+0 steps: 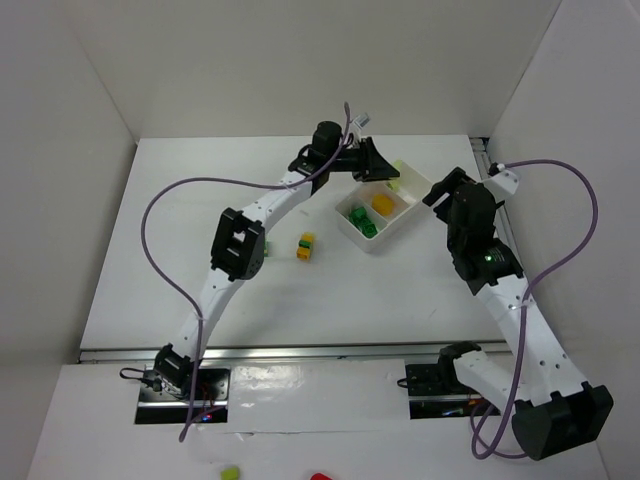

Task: Sort the legos into containers by color

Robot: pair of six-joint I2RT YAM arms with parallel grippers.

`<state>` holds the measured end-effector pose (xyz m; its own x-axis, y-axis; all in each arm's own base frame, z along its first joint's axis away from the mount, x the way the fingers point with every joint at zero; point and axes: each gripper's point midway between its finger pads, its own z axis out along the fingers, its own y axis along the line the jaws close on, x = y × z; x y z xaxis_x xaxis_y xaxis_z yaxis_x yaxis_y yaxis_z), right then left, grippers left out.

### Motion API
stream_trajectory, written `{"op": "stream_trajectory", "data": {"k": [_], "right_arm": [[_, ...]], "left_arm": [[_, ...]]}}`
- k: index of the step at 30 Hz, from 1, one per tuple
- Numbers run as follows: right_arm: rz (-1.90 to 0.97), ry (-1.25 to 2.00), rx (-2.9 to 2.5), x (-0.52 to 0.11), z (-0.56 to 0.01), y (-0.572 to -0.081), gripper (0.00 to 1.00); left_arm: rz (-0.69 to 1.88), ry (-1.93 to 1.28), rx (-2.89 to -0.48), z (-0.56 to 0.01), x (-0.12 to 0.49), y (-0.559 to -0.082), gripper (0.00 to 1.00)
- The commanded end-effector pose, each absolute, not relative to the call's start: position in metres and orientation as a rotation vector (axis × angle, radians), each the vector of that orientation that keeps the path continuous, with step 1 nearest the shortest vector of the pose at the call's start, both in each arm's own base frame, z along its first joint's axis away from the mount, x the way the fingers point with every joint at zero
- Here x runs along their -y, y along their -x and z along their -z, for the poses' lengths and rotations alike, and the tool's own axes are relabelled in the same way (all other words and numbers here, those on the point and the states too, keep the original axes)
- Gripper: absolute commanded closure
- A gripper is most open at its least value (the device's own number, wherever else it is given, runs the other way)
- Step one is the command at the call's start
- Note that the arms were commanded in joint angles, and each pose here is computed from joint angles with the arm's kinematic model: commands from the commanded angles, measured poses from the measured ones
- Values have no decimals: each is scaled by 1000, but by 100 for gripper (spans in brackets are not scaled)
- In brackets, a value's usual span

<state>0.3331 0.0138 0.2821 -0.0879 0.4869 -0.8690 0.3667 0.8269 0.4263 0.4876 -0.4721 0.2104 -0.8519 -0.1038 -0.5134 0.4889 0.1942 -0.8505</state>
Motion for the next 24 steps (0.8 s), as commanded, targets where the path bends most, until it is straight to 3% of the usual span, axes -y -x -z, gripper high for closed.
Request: {"op": "stream_trajectory", "data": {"k": [1, 24], "right_arm": [[-128, -709, -1647, -8, -292, -329, 21], [-156, -684, -1685, -15, -289, -325, 21]], "left_arm": [[1669, -322, -1847, -241, 493, -499, 100], [1447, -151, -1695, -193, 535, -535, 100]]}}
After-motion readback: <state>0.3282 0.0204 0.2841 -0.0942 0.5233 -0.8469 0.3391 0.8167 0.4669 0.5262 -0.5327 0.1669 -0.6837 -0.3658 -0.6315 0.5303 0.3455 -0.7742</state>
